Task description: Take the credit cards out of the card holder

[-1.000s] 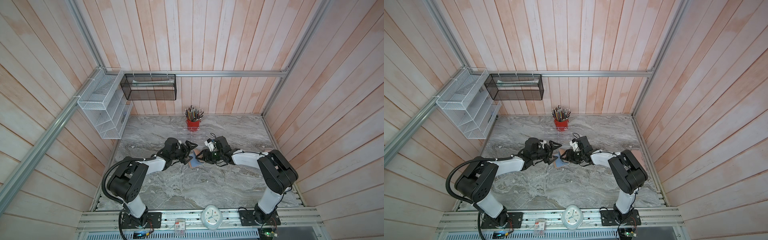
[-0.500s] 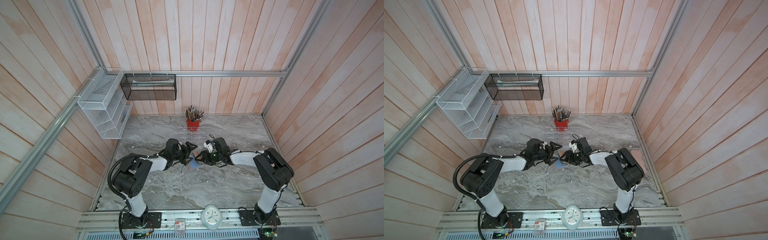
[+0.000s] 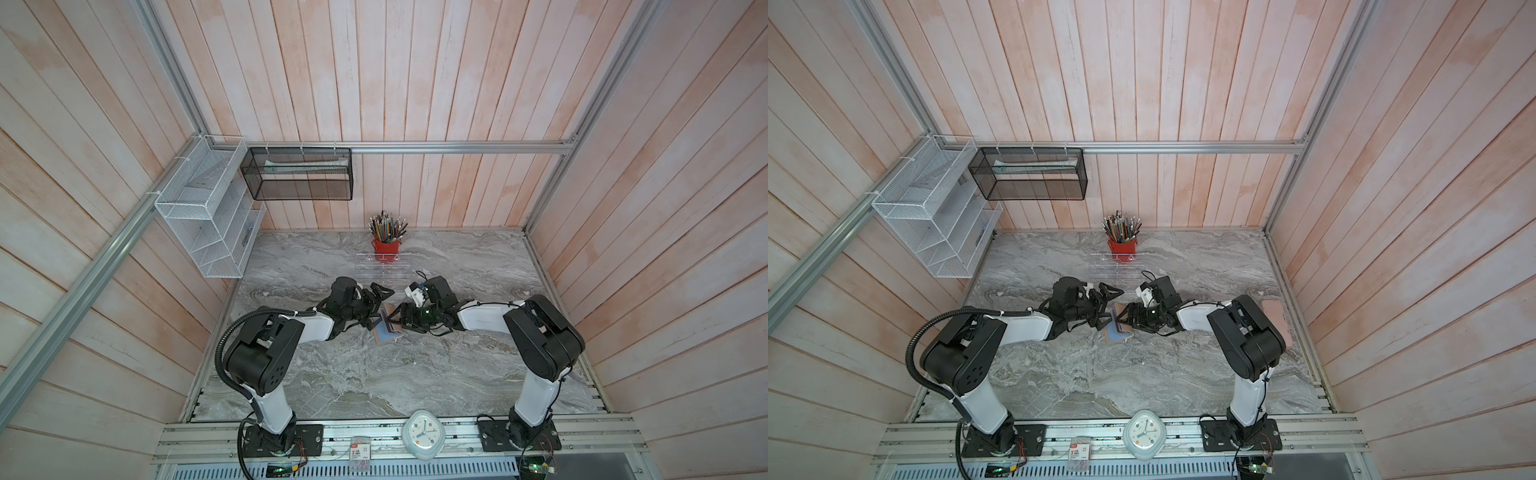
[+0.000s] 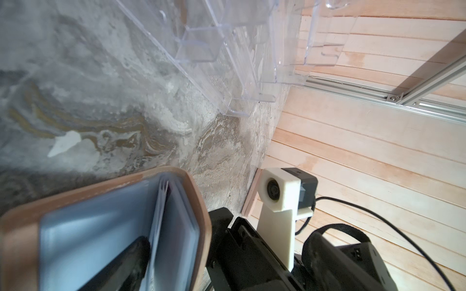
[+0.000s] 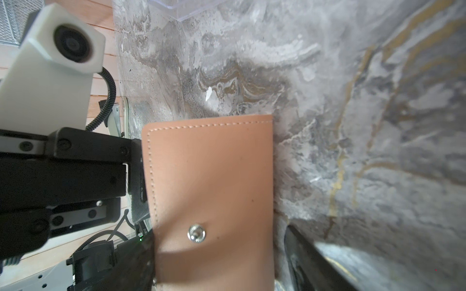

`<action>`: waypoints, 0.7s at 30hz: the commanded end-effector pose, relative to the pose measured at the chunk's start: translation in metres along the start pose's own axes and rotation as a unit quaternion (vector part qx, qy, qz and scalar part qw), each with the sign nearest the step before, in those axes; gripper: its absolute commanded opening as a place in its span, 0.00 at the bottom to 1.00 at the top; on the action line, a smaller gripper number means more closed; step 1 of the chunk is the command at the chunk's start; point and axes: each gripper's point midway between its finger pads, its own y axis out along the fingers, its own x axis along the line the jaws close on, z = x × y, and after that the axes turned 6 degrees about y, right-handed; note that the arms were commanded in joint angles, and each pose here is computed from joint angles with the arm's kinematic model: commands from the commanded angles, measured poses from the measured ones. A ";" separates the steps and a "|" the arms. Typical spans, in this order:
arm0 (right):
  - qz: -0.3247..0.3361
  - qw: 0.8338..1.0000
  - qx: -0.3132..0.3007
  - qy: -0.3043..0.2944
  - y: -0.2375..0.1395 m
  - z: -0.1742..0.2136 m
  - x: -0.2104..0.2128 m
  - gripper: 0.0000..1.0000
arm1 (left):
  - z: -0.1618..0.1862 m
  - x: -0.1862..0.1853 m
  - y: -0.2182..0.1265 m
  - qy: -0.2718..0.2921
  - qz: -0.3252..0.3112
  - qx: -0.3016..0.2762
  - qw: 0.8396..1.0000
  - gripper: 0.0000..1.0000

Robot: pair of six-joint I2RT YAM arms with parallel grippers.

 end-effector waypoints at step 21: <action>0.023 0.998 -0.041 -0.029 -0.046 -0.001 0.001 0.94 | -0.003 -0.034 0.030 0.034 0.012 0.004 0.999 1.00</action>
